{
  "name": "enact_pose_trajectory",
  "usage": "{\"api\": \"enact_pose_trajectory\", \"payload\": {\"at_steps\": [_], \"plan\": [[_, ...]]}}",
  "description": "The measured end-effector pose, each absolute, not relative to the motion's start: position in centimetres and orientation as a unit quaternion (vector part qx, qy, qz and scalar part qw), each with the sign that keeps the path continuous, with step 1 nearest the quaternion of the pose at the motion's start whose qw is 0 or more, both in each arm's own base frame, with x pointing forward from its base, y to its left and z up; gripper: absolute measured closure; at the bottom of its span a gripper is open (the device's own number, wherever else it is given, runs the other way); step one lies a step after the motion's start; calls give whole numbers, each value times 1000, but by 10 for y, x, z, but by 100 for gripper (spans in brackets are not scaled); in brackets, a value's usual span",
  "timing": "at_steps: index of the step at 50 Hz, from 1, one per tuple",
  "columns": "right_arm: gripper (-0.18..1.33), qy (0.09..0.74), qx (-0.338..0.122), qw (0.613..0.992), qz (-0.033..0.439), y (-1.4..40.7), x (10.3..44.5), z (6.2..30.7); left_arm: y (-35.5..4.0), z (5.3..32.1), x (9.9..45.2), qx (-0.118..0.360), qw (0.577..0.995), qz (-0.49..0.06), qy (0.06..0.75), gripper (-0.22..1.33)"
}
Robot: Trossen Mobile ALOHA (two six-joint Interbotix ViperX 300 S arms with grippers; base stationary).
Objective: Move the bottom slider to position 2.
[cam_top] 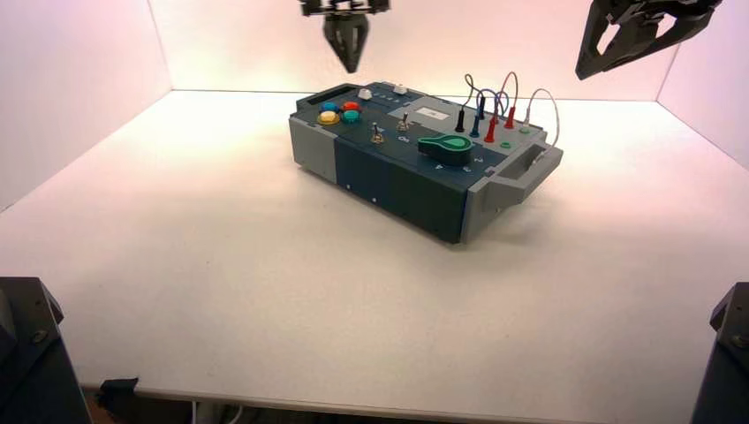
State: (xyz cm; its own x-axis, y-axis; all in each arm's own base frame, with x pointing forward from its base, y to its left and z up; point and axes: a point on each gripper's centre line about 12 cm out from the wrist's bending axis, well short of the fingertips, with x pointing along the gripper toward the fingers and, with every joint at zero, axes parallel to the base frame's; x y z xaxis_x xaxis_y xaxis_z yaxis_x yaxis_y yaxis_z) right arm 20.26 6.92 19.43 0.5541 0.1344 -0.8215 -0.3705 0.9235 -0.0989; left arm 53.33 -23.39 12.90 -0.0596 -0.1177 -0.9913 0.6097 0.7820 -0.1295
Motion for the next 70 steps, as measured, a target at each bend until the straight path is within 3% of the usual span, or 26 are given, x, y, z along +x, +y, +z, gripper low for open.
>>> {"api": "enact_pose_trajectory", "payload": {"at_steps": [70], "plan": [[31, 449, -131, 872, 145, 69, 202, 195, -241, 96, 523, 180, 626, -282, 704, 128]]}}
